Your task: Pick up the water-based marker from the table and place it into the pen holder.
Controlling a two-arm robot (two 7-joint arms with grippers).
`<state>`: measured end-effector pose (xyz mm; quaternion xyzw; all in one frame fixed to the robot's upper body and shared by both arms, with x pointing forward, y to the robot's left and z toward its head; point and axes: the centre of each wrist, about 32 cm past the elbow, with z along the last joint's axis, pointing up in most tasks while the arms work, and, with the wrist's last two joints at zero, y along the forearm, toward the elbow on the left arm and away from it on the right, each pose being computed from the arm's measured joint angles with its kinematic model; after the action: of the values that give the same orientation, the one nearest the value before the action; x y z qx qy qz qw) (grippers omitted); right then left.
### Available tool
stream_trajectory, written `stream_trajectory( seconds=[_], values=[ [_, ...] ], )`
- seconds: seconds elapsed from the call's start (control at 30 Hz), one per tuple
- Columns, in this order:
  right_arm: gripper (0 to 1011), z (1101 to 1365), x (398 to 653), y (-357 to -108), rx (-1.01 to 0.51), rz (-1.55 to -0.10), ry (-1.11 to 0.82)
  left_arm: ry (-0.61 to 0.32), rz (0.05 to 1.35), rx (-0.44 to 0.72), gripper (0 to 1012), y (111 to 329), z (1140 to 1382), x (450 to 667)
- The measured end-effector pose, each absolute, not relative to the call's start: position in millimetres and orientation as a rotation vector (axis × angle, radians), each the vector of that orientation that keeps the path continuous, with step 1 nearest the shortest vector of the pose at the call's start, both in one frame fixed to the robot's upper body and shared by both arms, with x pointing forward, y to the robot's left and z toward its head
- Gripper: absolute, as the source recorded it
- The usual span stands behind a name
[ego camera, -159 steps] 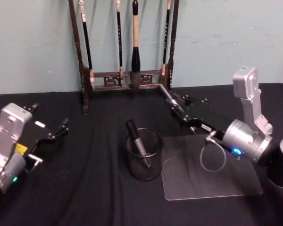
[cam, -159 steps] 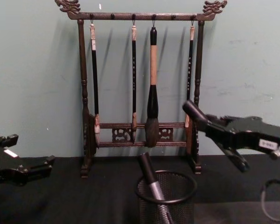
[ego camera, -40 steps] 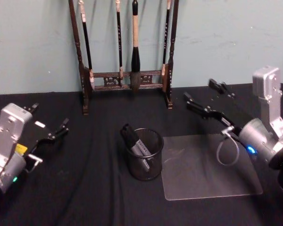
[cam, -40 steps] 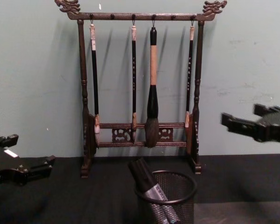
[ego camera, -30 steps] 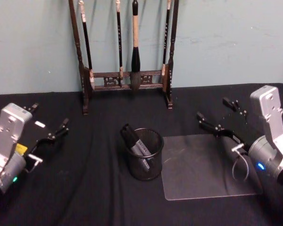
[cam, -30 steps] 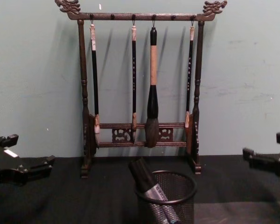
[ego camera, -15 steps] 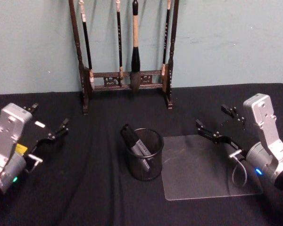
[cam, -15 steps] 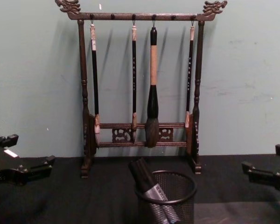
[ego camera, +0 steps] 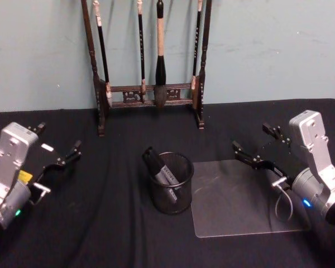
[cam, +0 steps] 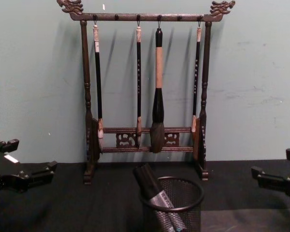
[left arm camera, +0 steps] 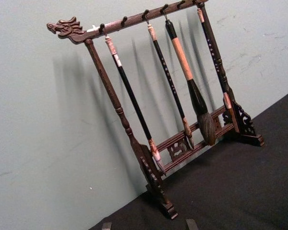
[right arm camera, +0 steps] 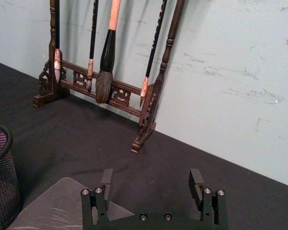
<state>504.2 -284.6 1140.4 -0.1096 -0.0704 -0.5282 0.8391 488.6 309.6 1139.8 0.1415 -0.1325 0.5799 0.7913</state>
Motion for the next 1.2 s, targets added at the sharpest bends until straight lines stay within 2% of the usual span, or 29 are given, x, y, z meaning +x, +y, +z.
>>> stream_trajectory(
  seconds=[1.2],
  values=[
    [1002, 1140.7, 504.2, -284.7, -0.231, -1.117, -0.149, -0.285, 1.248, 0.304, 1001, 309.7, 1139.8, 488.6]
  ],
)
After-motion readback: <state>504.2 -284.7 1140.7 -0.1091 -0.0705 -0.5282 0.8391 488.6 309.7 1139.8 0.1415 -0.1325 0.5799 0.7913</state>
